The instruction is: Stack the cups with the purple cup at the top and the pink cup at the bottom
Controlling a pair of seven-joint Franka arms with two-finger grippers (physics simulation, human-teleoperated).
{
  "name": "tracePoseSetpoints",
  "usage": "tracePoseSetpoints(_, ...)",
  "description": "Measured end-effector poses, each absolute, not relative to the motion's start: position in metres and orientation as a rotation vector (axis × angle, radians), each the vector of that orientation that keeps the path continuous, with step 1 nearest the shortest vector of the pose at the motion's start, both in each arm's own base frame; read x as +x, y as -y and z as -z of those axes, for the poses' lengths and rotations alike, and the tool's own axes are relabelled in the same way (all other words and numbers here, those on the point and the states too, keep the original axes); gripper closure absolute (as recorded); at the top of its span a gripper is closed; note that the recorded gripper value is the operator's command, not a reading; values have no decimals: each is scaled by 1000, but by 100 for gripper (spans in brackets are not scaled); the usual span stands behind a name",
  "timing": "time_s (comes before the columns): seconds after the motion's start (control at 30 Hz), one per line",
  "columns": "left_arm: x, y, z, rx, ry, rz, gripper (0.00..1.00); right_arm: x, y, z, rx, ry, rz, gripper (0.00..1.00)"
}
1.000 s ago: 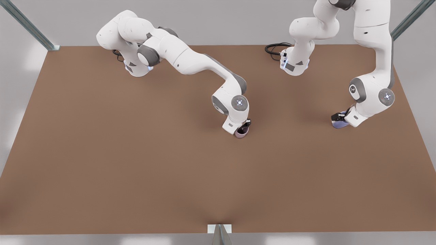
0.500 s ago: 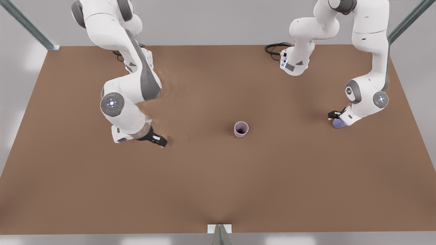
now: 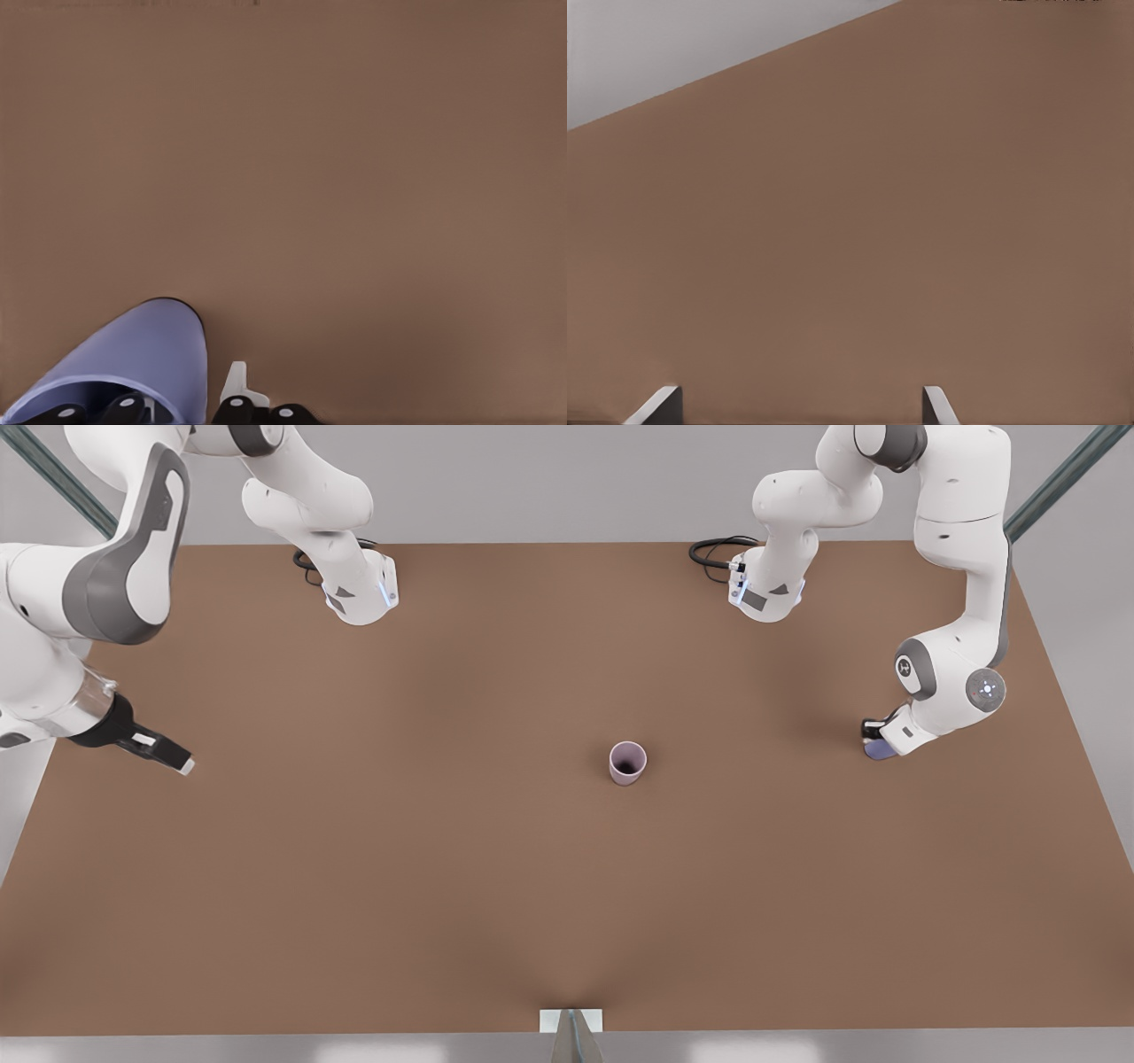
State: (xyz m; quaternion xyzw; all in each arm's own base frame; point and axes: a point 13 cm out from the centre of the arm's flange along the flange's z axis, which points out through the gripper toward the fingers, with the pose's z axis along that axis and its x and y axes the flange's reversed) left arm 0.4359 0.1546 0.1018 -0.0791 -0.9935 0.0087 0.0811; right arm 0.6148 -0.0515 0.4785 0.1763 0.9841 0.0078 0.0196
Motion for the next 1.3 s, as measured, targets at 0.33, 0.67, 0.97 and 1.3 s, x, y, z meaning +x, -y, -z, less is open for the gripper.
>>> tracePoseSetpoints(0.33,449,-158,-113,-254,2993,-14,79,612,78,-491,380,-3064,-24,0)
tracePoseSetpoints(0.67,573,-24,-199,-572,3100,5,79,612,68,-488,217,-3089,-9,0)
tracePoseSetpoints(0.97,553,244,-264,-869,3035,-40,79,613,70,-489,150,-3088,-5,0)
tracePoseSetpoints(1.3,509,385,-269,-775,3050,-53,79,615,81,-498,129,-3070,4,0)
